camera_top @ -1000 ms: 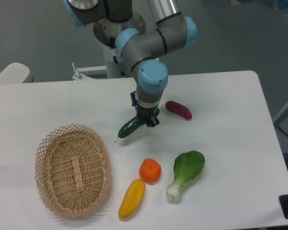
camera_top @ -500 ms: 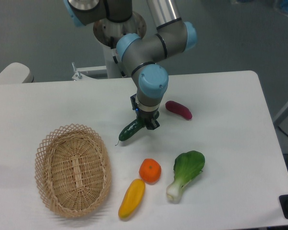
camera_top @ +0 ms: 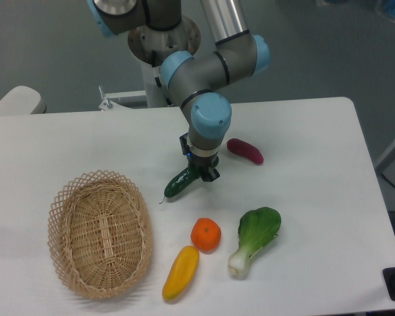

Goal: Place the cucumber on the table
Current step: 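Lower the cucumber onto the table and settle it flat, then open the gripper to release the cucumber and lift away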

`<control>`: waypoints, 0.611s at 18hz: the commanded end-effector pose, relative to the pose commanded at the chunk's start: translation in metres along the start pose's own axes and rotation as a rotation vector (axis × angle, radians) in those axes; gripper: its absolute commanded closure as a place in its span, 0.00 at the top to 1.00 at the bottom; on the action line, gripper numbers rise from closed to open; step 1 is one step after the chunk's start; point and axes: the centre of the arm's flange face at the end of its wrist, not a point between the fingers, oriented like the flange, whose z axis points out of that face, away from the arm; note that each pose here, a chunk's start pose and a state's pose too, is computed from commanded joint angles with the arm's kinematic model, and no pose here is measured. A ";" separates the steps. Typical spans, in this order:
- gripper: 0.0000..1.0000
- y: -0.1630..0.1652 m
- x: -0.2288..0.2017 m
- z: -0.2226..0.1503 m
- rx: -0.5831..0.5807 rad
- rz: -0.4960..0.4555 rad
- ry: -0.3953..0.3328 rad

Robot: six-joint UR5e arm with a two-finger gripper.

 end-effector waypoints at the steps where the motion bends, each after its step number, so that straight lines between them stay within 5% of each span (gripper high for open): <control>1: 0.26 0.000 -0.001 0.000 0.000 0.002 0.000; 3: 0.30 0.000 -0.001 0.000 0.000 0.000 0.000; 11: 1.00 0.000 -0.016 -0.036 0.011 -0.006 -0.071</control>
